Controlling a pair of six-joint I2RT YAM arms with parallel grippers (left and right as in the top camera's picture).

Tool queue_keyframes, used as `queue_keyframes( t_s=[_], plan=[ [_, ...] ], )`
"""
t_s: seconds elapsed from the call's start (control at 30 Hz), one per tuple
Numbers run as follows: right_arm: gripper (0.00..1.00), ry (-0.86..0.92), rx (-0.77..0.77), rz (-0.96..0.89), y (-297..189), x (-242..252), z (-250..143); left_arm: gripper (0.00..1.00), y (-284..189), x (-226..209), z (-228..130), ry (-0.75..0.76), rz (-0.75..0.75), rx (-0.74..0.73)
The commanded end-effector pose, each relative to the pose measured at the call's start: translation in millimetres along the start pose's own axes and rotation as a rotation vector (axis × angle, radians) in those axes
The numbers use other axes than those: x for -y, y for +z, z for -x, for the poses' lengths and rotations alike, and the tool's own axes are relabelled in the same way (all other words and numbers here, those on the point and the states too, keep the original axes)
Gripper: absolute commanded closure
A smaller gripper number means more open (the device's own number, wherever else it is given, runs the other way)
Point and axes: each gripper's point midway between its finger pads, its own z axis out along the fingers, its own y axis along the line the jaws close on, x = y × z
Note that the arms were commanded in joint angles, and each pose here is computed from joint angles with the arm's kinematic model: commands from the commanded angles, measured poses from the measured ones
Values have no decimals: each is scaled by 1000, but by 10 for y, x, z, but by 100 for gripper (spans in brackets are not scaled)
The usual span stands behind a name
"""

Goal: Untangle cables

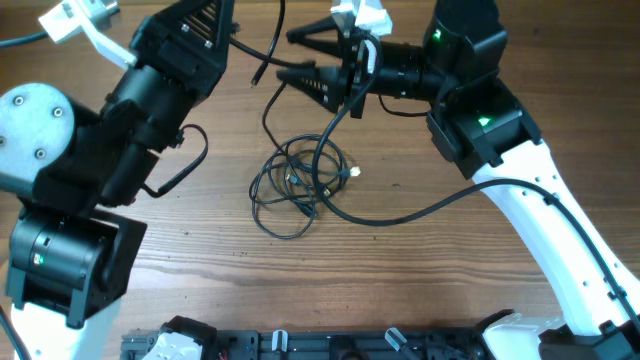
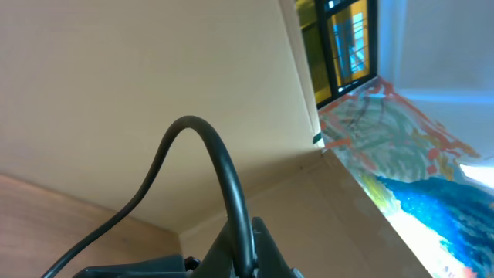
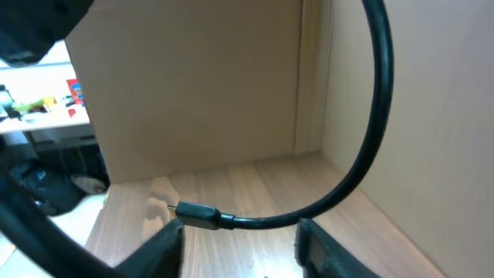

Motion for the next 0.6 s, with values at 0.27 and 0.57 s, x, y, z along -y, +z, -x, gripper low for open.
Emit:
queue_keyframes(
  t_s=[0.27, 0.57],
  plan=[
    [96, 624, -257, -631, -738, 743, -822, 11, 212, -1543, -120, -37, 595, 54],
    [96, 635, -18, -1252, -3039, 1753, -228, 0, 169, -2539, -575, 116, 945, -180]
  ],
)
